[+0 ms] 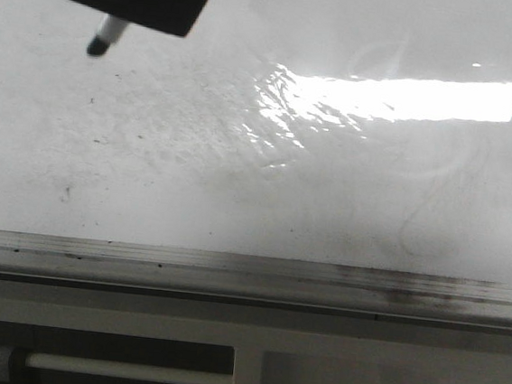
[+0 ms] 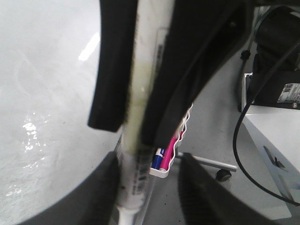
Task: Write number 8 on whiteboard
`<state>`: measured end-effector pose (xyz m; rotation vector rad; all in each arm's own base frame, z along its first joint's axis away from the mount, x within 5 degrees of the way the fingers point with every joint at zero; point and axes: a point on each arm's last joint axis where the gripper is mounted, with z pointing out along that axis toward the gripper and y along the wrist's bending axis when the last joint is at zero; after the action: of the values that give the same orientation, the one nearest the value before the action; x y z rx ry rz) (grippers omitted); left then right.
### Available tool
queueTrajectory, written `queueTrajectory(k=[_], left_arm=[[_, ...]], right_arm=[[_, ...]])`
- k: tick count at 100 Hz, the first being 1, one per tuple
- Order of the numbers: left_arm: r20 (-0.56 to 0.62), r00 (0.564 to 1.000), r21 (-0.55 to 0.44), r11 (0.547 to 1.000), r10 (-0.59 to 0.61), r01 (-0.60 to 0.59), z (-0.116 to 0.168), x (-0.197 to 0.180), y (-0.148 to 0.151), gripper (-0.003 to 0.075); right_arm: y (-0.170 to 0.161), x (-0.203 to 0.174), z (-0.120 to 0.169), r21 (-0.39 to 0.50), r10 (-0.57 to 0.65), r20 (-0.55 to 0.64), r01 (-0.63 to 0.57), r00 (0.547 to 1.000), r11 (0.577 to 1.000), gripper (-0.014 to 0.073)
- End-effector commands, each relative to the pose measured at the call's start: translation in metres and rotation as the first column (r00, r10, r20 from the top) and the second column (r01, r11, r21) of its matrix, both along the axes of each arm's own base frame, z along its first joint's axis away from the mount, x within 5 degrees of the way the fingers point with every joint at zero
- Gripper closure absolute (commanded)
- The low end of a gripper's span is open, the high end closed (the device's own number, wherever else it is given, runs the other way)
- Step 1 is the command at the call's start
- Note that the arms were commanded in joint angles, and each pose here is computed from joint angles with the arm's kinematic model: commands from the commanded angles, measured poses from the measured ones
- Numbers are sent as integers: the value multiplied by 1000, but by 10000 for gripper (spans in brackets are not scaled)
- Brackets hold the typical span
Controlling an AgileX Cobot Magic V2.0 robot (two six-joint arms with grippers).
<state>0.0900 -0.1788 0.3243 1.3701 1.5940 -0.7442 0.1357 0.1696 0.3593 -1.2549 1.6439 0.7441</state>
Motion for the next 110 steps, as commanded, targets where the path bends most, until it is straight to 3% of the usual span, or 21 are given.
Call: queueTrajectory(k=[1, 5, 11, 22, 33, 38, 44, 53, 60, 63, 80, 97, 110], left_arm=[[-17, 999, -94, 995, 41, -42, 18, 0, 1, 196], [-20, 999, -106, 993, 41, -43, 20, -2, 3, 155], [-35, 999, -115, 992, 42, -46, 23, -5, 7, 163], [-20, 998, -131, 989, 61, -63, 26, -13, 22, 253], [7, 994, -170, 980, 107, -105, 27, -23, 43, 365], [4, 990, -209, 969, 139, -135, 27, -27, 52, 418], [-10, 984, -269, 948, 176, -172, 28, -32, 65, 484], [-6, 975, -374, 903, 223, -209, 31, -38, 80, 604], [14, 967, -438, 871, 254, -222, 31, -40, 89, 706], [20, 964, -457, 860, 265, -227, 30, -41, 92, 740], [34, 951, -518, 819, 306, -245, 29, -41, 98, 741], [31, 952, -520, 818, 306, -246, 29, -41, 98, 741], [28, 952, -519, 819, 305, -246, 29, -41, 98, 741]], right_arm=[[-6, -1, 28, 73, -50, 80, 44, 996, 996, 655], [-8, 0, 32, 49, -64, 103, 59, 993, 997, 655], [-13, 1, 35, -18, -90, 127, 93, 988, 995, 655], [-31, -2, 45, -175, -155, 131, 177, 979, 968, 655], [-57, -5, 61, -290, -314, 149, 345, 938, 893, 653], [-65, -7, 68, -241, -410, 136, 432, 902, 869, 653], [-71, -12, 78, -97, -494, 99, 503, 864, 859, 641], [-77, -21, 83, 100, -513, 136, 504, 848, 858, 634], [-79, -21, 71, 179, -522, 211, 493, 826, 852, 634], [-79, -20, 63, 187, -522, 251, 489, 815, 852, 634], [-71, -9, 14, 132, -476, 383, 463, 792, 877, 634], [-64, 2, 10, 114, -448, 456, 448, 769, 887, 634], [-66, 16, 5, 89, -480, 457, 498, 749, 862, 634]])
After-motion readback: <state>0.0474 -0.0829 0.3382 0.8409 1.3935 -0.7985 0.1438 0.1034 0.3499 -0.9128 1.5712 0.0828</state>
